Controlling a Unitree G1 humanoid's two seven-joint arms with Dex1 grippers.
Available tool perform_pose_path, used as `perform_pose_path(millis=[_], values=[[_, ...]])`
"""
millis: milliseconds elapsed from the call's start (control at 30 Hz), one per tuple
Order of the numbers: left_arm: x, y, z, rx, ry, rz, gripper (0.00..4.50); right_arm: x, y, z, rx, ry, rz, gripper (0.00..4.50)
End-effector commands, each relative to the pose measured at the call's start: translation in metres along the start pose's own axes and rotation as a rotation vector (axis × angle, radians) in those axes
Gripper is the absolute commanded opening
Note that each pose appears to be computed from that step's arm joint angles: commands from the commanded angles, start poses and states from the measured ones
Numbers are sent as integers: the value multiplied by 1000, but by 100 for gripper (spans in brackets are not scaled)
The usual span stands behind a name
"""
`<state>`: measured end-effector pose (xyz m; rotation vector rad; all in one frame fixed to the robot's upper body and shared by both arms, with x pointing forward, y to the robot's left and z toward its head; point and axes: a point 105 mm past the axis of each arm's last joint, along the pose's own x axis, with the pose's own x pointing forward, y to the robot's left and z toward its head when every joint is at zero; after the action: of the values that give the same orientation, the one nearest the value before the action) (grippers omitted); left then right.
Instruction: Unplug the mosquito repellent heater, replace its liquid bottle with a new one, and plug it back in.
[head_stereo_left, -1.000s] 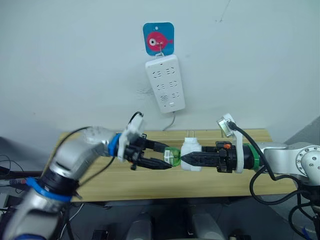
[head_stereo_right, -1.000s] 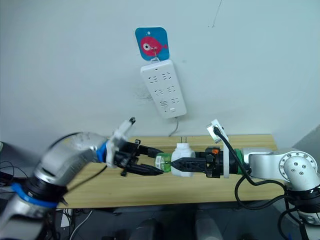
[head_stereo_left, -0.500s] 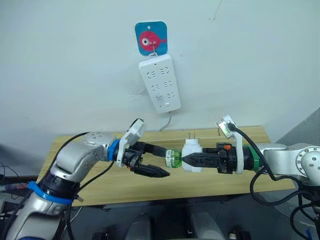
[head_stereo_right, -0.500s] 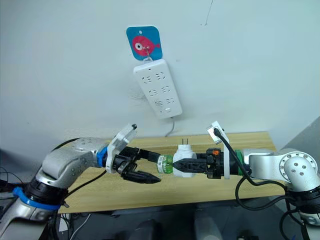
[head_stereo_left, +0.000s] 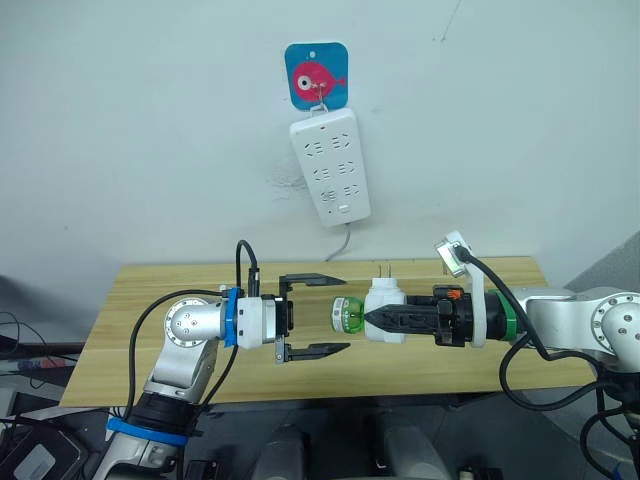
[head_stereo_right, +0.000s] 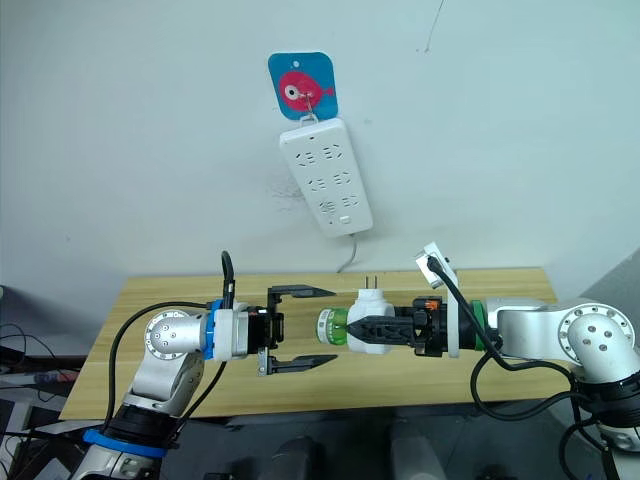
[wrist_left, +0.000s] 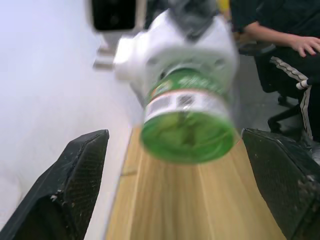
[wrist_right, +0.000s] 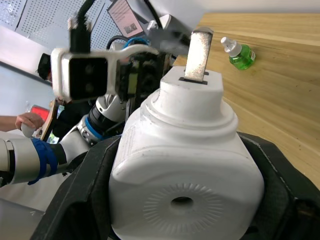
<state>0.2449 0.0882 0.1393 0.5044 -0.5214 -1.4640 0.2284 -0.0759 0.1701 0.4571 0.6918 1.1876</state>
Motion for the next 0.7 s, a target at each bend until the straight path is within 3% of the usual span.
perform_pose_path(millis=[33,167,267,433,500,633,700], values=[[7,2,7,60,-38,1,450,-1,6,6,-25,-22,17,308],[11,7,8,72,-50,12,450,-1,6,6,-26,-21,15,308],[13,7,8,65,-48,1,396,-1,6,7,-27,-21,15,308],[19,10,16,37,-61,-20,239,-1,6,7,-29,-21,16,308],[17,10,18,-19,-44,-42,227,-1,7,7,-31,-20,16,308],[10,3,17,-304,64,-151,227,-1,7,7,-39,-18,17,308],[6,8,18,-645,126,-174,227,-1,8,6,-53,-5,19,308]])
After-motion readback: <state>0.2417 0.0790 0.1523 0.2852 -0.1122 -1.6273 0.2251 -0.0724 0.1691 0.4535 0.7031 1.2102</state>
